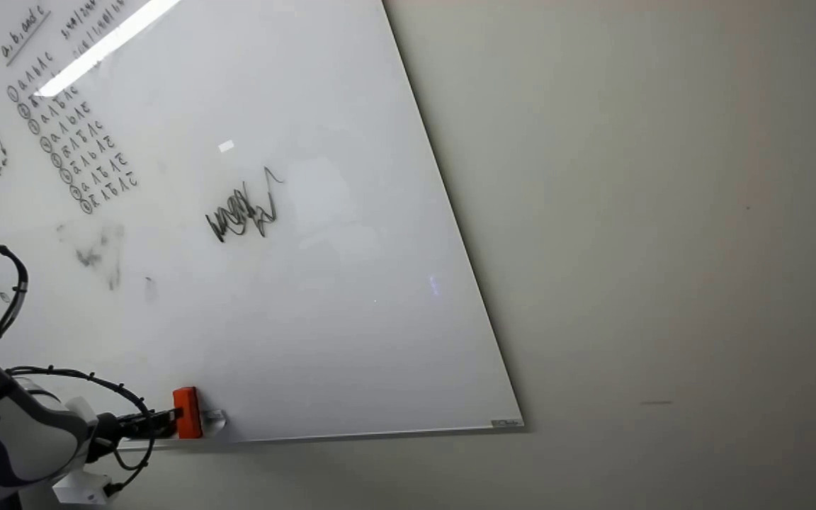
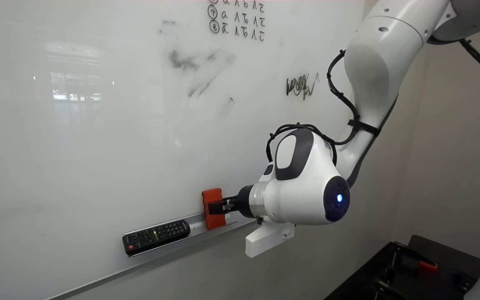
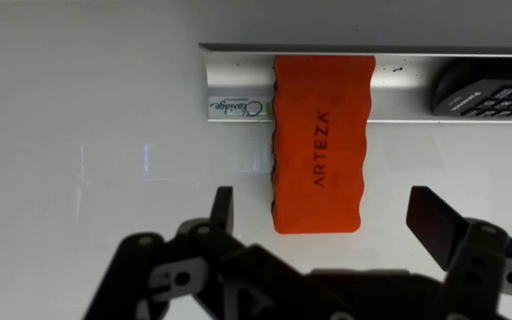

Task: Pick the eraser and rub off the contents on the whiteboard

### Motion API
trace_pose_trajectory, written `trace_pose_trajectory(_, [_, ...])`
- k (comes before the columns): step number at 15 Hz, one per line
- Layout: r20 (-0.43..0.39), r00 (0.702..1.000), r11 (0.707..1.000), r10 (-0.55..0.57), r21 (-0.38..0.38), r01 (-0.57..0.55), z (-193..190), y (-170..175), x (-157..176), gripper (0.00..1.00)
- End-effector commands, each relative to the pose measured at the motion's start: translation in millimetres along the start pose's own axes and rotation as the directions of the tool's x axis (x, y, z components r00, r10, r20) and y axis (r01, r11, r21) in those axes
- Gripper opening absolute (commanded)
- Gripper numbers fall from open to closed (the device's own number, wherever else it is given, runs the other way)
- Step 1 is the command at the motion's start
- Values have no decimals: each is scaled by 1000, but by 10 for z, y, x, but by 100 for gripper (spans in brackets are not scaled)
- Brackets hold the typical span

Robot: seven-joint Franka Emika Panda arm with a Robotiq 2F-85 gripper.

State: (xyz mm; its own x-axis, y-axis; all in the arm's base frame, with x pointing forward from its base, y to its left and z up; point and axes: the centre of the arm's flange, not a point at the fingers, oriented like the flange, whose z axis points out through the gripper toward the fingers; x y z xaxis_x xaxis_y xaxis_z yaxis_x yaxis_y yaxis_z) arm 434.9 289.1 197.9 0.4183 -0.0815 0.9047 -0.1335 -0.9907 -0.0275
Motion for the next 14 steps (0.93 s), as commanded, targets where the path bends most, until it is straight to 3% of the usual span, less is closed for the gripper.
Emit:
trace_pose_trajectory(1, [-21,999,1000,24,13,-23,161,21,-42,100])
trace_pose_trajectory(14, [26,998,998,55,-27,-55,363,-117,-198,100])
